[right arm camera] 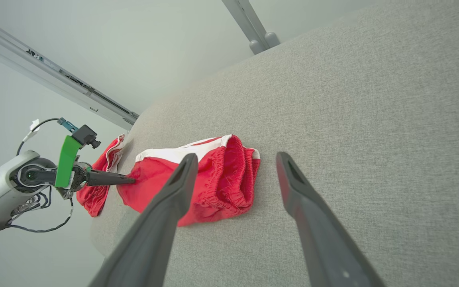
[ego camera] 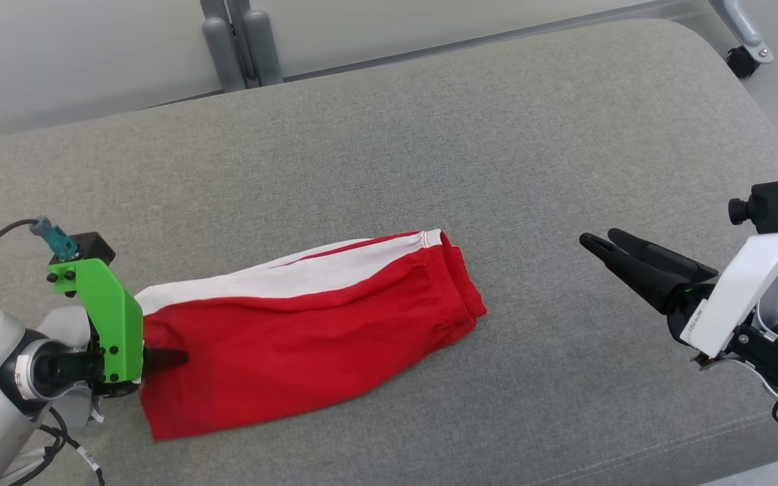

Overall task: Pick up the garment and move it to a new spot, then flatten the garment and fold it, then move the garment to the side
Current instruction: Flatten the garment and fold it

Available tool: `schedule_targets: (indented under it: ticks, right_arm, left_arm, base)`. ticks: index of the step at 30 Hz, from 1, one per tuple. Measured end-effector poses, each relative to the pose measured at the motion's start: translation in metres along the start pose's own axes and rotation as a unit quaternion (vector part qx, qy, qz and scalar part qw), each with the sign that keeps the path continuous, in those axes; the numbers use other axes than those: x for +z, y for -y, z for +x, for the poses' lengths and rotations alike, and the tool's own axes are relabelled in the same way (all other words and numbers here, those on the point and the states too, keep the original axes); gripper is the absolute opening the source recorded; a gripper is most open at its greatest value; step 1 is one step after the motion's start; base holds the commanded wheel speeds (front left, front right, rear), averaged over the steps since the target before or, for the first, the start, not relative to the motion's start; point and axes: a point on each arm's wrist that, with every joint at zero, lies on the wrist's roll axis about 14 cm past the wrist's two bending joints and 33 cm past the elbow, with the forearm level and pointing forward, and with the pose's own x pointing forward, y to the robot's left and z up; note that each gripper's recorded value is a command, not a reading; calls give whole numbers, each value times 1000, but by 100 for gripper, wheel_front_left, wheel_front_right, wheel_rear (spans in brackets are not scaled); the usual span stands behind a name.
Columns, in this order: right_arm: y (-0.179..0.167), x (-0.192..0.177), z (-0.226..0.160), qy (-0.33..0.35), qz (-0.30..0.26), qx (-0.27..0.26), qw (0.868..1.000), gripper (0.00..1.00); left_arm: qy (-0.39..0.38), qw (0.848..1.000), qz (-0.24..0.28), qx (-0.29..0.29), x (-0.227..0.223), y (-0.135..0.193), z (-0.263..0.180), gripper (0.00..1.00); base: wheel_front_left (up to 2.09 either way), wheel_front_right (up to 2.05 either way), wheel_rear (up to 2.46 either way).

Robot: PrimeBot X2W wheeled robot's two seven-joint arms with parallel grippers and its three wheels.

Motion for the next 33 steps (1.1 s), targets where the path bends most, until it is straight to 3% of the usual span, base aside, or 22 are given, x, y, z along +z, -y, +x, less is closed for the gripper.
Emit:
schedule_targets:
  ticks: [5, 8, 14, 20, 25, 29, 33]
  right_arm:
    - [-3, 8, -4, 23, -14, 2, 1000, 100]
    - [-6, 9, -2, 33, -24, 7, 999, 100]
    - [-13, 26, 2, 86, -63, 19, 994, 100]
    - [-13, 43, 4, 138, -90, 17, 986, 100]
    - [-9, 61, 4, 194, -105, 2, 975, 100]
    - [-6, 48, 7, 211, -100, -9, 972, 100]
    - [9, 31, 5, 219, -89, -40, 971, 100]
  left_arm:
    - [24, 1000, 13, 6, 3, -3, -9, 100]
    - [81, 996, 42, 20, 22, -7, -25, 100]
    - [226, 969, 90, 41, 60, -6, -68, 100]
    - [391, 912, 101, 66, 77, -5, -114, 100]
    - [519, 846, 80, 93, 72, -11, -151, 100]
    - [589, 799, 55, 104, 58, -13, -168, 100]
    - [623, 773, 31, 117, 46, -15, -178, 100]
  base:
    - [0, 0, 0]
    - [0, 0, 0]
    - [0, 0, 0]
    - [0, 0, 0]
    - [0, 0, 0]
    - [0, 0, 0]
    - [0, 0, 0]
